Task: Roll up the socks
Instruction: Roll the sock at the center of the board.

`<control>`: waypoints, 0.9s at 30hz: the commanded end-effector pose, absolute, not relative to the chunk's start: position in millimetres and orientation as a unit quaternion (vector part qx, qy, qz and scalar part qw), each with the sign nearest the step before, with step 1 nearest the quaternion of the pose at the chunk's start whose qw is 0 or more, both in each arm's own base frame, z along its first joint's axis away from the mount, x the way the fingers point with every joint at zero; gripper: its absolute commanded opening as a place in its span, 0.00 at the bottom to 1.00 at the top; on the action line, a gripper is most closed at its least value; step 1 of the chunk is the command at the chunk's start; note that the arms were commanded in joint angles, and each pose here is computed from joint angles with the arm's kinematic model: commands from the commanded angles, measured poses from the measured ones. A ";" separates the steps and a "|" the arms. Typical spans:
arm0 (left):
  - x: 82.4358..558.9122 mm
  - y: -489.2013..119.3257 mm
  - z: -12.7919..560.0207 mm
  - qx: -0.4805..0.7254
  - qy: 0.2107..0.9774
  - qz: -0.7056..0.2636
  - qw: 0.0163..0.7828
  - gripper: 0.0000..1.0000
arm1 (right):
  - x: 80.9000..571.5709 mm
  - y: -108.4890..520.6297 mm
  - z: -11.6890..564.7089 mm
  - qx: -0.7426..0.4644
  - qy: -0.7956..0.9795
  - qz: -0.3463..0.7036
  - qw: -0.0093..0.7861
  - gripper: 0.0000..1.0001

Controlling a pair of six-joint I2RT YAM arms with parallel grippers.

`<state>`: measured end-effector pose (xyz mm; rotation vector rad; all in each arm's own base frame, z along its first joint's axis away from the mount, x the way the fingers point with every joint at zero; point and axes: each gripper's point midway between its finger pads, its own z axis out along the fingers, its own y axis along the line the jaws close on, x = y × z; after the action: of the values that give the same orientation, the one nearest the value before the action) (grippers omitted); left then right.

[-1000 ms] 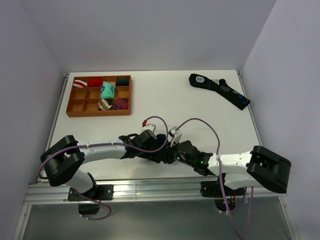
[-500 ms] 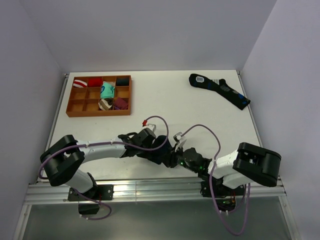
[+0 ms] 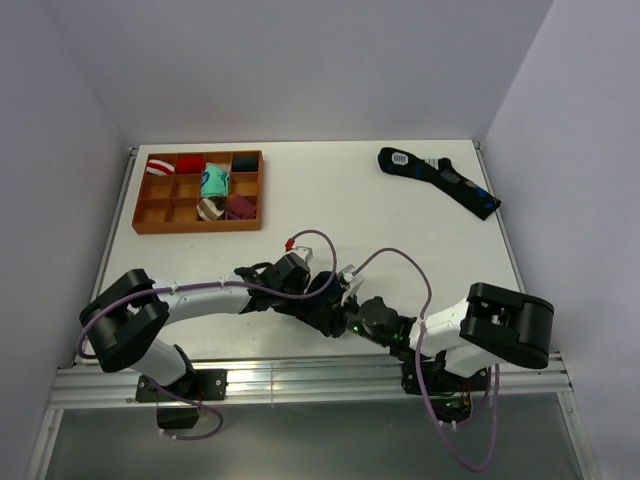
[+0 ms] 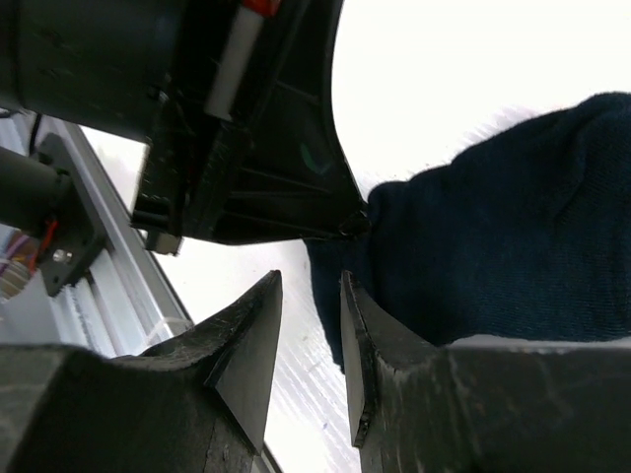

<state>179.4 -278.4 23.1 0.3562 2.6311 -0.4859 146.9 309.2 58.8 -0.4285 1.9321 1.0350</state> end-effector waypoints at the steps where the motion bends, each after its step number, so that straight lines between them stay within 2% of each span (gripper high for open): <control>1: 181.3 -284.6 28.9 0.136 0.945 -0.195 0.225 0.09 | 155.7 319.8 73.7 -0.169 0.760 0.417 0.469 0.38; 27: 184.4 -288.6 22.2 0.131 0.947 -0.205 0.210 0.10 | 150.8 320.8 32.6 -0.196 0.793 0.348 0.461 0.37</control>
<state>180.5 -282.8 20.6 0.3504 2.6515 -0.5444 143.4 312.7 24.6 -0.5061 1.9875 0.8746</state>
